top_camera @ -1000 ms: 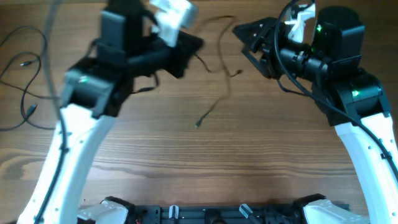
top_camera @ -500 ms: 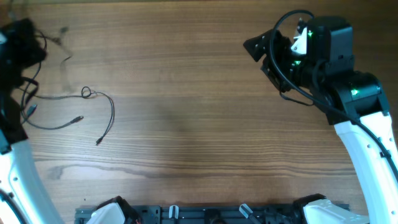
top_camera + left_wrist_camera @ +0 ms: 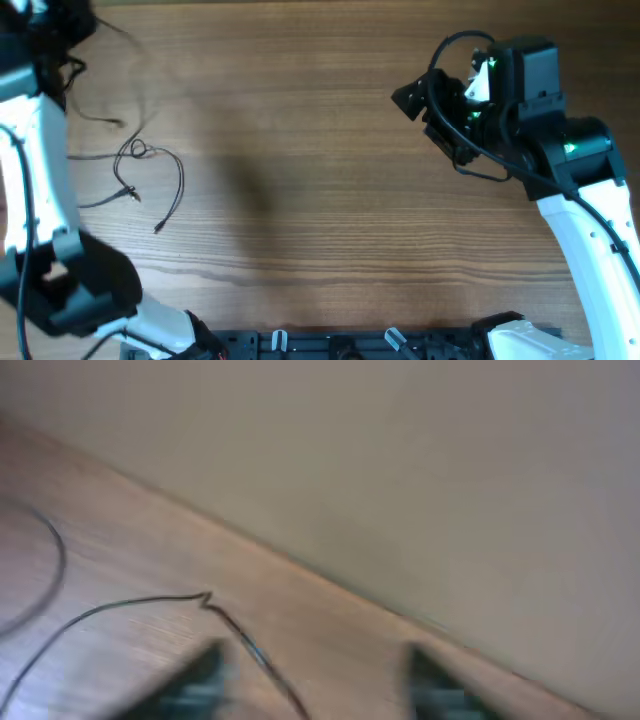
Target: Untangle cables
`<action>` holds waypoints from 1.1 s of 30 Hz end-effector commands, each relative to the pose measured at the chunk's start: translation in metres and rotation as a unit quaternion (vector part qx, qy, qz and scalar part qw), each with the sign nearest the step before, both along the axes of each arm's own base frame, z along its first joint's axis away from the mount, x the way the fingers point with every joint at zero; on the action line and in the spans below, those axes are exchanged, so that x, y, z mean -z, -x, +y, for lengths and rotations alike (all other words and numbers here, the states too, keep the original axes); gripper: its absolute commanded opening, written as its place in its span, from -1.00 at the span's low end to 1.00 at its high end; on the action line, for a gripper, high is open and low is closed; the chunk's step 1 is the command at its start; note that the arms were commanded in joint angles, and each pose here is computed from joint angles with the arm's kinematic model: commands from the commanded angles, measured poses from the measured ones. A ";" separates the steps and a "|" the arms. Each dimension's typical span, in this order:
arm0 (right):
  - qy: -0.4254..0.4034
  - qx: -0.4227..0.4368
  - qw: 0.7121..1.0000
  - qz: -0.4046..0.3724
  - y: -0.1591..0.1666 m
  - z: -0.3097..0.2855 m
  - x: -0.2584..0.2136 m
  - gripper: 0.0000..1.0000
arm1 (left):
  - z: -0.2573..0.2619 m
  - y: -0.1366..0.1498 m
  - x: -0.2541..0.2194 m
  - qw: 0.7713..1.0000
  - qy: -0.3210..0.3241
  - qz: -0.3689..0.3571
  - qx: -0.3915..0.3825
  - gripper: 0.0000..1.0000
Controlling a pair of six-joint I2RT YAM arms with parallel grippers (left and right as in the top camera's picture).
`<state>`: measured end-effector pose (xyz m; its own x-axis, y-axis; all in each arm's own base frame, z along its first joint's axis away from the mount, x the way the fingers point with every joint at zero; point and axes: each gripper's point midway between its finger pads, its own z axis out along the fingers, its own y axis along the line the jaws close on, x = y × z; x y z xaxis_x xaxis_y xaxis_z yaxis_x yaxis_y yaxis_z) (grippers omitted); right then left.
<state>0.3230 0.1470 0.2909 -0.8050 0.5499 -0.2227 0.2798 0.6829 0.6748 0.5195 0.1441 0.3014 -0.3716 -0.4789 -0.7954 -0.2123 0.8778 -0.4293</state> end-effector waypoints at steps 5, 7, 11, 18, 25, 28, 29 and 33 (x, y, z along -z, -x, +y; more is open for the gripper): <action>0.043 -0.083 0.995 -0.039 0.003 0.005 0.003 0.90 | -0.031 0.007 -0.011 1.000 0.011 0.003 0.028 1.00; 0.061 -0.151 0.984 -0.068 0.009 0.012 0.002 0.90 | -0.039 0.019 -0.032 0.999 0.011 -0.011 0.035 1.00; 0.104 -0.238 0.961 -0.098 0.022 0.013 0.008 0.99 | -0.073 0.075 -0.072 0.996 0.046 -0.009 0.071 1.00; 0.140 -0.287 0.939 -0.124 0.048 0.012 0.001 0.99 | -0.100 0.155 -0.065 0.991 0.080 0.081 0.068 1.00; 0.200 -0.278 0.924 -0.172 0.090 -0.003 -0.027 0.99 | -0.097 0.185 -0.030 0.980 0.086 0.174 0.036 0.99; 0.227 -0.253 0.920 -0.195 0.107 -0.021 -0.039 1.00 | -0.098 0.187 -0.029 0.980 0.087 0.177 0.036 1.00; 0.226 -0.250 0.919 -0.205 0.112 -0.023 -0.045 0.99 | -0.098 0.187 -0.029 0.980 0.087 0.177 0.036 1.00; 0.232 -0.231 0.917 -0.227 0.130 -0.036 -0.056 1.00 | -0.098 0.186 -0.029 0.980 0.087 0.177 0.036 1.00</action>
<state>0.2018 0.1273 0.3384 -0.7365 -0.0707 -0.6727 -0.3708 0.8740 0.3140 0.3332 0.0451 0.3321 -0.6438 -0.5690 -0.5116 -0.3159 0.8066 -0.4997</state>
